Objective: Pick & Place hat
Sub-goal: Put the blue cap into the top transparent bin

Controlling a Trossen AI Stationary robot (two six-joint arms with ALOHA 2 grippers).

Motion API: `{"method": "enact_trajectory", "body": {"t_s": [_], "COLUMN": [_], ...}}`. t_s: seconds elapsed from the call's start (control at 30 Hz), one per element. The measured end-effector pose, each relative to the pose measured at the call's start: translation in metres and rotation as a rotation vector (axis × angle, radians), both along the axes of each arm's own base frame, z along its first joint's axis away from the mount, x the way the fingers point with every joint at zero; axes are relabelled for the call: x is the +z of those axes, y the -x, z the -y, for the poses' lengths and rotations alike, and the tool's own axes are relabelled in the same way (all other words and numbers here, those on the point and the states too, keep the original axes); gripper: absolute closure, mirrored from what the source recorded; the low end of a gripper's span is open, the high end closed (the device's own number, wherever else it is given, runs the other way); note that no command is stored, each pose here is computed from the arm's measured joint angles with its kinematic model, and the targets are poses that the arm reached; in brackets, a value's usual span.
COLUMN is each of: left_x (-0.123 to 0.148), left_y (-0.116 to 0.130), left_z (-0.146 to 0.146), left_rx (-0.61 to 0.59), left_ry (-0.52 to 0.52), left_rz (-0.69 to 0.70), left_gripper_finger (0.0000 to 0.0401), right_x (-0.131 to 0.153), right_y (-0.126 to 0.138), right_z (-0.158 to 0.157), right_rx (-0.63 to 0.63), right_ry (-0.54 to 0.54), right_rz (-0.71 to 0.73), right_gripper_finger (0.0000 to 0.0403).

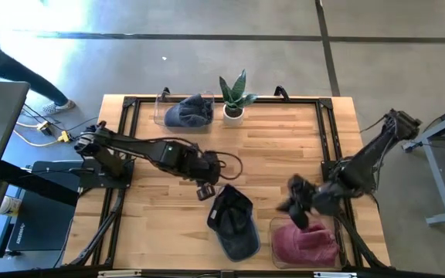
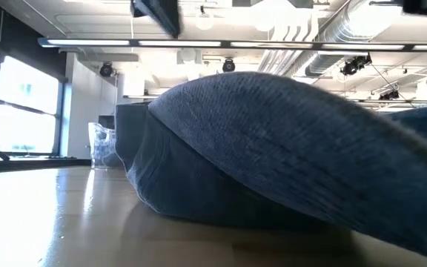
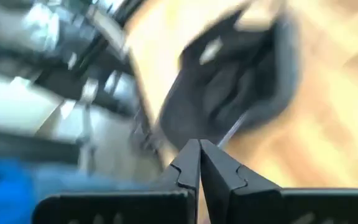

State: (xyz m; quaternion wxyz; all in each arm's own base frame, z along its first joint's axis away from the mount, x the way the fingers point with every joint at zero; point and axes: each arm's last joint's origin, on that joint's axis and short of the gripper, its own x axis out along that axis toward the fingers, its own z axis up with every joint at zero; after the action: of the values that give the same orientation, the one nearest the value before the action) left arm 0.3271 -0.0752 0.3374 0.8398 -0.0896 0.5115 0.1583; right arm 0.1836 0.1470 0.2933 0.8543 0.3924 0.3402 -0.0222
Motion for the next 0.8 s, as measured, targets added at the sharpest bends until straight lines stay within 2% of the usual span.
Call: {"method": "enact_trajectory", "body": {"t_s": [0.07,0.13,0.33,0.57,0.73,0.8], "left_x": [-0.004,-0.018,-0.072,-0.115,-0.123,-0.124], "left_y": [-0.001,0.007,0.011,0.031,0.054,0.063], "left_z": [0.0,-0.002,-0.009,-0.011,-0.017,-0.021], "left_rx": [0.044,0.08,0.179,0.206,0.21,0.214], "left_ry": [0.029,0.037,0.096,0.18,0.252,0.247], "left_rz": [0.061,0.018,-0.043,0.027,0.18,0.187], "left_gripper_finger": [0.0327,0.0327,0.0327,0.0327,0.0327,0.0327], "right_x": [0.005,0.009,0.01,0.004,-0.003,-0.006], "right_y": [-0.005,-0.012,-0.027,-0.041,-0.055,-0.063], "right_z": [0.016,0.033,0.068,0.082,0.08,0.078], "right_rx": [-0.063,-0.103,-0.128,-0.072,-0.09,-0.101], "right_ry": [0.054,0.068,-0.003,-0.092,-0.147,-0.166], "right_rz": [0.038,0.055,0.011,-0.039,-0.044,-0.038], "right_gripper_finger": [0.0394,0.0394,0.0374,0.0292,0.0236,0.0227]}}
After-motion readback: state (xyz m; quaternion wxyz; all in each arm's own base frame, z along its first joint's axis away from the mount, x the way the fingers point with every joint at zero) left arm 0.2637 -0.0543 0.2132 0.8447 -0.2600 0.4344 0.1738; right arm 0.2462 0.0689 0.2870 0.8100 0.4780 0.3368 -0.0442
